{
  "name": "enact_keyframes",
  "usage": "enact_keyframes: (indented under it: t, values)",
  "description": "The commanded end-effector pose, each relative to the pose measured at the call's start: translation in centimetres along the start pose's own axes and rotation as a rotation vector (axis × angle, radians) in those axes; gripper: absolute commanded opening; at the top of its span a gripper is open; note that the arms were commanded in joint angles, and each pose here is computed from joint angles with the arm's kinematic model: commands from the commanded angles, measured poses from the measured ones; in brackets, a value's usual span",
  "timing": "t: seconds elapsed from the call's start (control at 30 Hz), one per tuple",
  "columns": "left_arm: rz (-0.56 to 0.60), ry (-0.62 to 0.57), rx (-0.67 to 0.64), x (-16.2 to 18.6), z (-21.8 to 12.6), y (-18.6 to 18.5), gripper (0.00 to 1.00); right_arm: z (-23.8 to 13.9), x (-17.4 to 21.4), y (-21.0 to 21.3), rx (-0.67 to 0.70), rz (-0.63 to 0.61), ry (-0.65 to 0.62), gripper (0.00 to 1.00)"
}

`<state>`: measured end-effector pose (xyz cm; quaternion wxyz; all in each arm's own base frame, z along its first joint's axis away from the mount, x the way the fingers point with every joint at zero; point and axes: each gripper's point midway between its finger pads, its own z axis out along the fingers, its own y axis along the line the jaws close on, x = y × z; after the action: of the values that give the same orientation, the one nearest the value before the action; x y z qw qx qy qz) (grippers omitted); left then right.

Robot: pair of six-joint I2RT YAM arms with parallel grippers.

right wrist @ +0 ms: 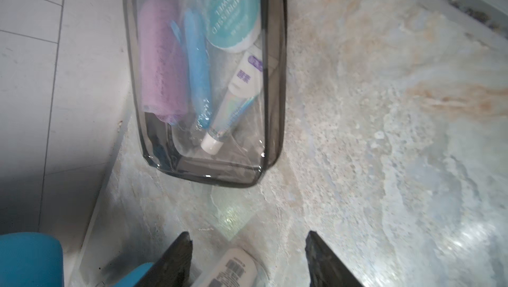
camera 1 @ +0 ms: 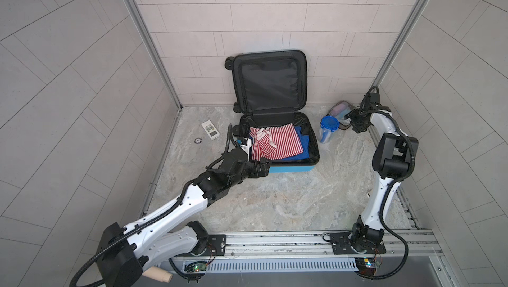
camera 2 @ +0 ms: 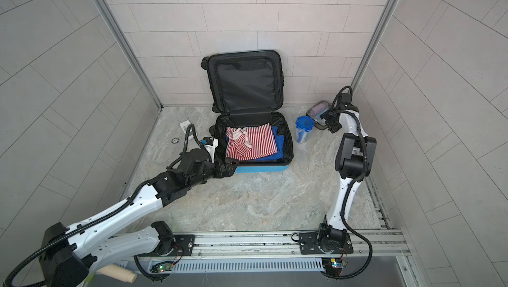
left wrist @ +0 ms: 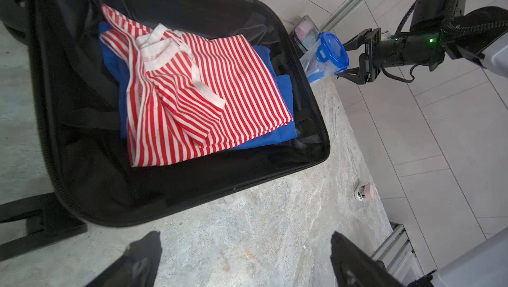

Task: Pack the luggage
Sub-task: 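Move the right gripper to the clear toiletry pouch while the left gripper withdraws, then grasp the clear toiletry pouch with the right gripper and drag it toward the robot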

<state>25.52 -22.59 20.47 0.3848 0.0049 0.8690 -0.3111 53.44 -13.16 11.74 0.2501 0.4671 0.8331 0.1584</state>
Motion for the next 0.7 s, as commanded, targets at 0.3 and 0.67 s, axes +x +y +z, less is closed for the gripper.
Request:
enact_keyframes:
  t: [0.3, 0.67]
  values:
    - [-0.048, -0.134, -0.079, -2.0, -3.4, 1.8, 1.00, 6.1, -2.0, 0.5, -0.077, 0.056, -0.047, 0.68]
    - [-0.050, -0.143, -0.112, -2.0, -3.7, 2.5, 1.00, 9.4, -1.0, -1.2, -0.073, 0.101, -0.024, 0.37]
